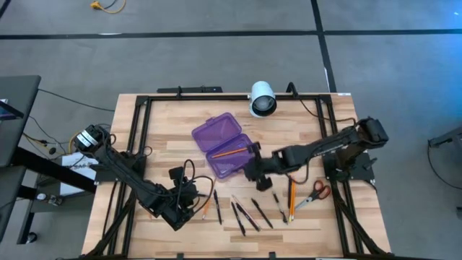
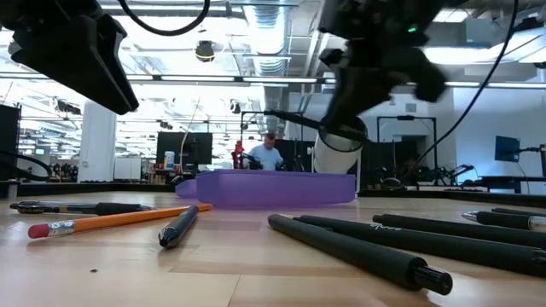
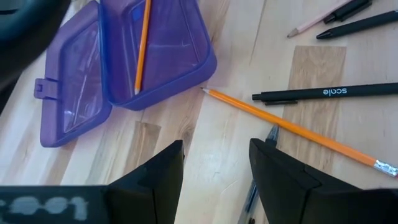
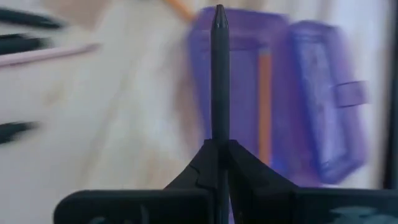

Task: Pick & place school supplies into a supply box
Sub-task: Put the black pen into the purple supply box, then put the transparent pen into the purple supply box

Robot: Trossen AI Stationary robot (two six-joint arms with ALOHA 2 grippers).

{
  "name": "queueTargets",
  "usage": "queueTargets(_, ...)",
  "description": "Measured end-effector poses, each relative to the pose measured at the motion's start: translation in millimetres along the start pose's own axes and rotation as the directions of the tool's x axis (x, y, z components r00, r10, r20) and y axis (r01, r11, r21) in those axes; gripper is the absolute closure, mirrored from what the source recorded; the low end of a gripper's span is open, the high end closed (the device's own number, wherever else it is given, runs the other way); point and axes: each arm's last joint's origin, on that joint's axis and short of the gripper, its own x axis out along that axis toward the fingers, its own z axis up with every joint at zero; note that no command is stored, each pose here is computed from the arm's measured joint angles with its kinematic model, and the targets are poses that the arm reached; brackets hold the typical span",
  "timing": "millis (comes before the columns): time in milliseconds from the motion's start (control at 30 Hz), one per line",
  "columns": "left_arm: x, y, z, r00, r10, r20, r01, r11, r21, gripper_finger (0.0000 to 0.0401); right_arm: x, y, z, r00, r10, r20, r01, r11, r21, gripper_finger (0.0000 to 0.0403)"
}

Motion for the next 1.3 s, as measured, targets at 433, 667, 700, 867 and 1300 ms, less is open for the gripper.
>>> queueTargets(433,-5,-4,-4,1.000,-0.015,0.005,0.015,1.000,-0.012,0.0228,68,-53,-22,0.996,-0.062,-0.070,0.068,0.995,0.073,0.0363)
queueTargets(667,-6,-4,-7,1.000,-0.018,-0.017,0.018,1.000,-0.026,0.0228,75,-58,-14,0.994,-0.052,-0.095,0.059,0.996,0.068,0.0311)
queueTargets(700,-6,-4,-7,1.000,-0.019,-0.018,0.019,0.999,-0.026,0.0228,74,-59,-13,0.994,-0.054,-0.091,0.060,0.996,0.064,0.0304)
queueTargets(867,-1,-4,-13,0.991,-0.078,-0.110,0.077,0.997,-0.016,0.0228,53,-59,-8,0.995,-0.059,-0.081,0.065,0.996,0.069,0.0273)
queueTargets(1300,48,12,-24,0.935,-0.257,-0.246,0.271,0.962,0.023,0.0228,-19,-14,19,0.999,0.024,0.036,-0.024,0.999,0.023,0.0271)
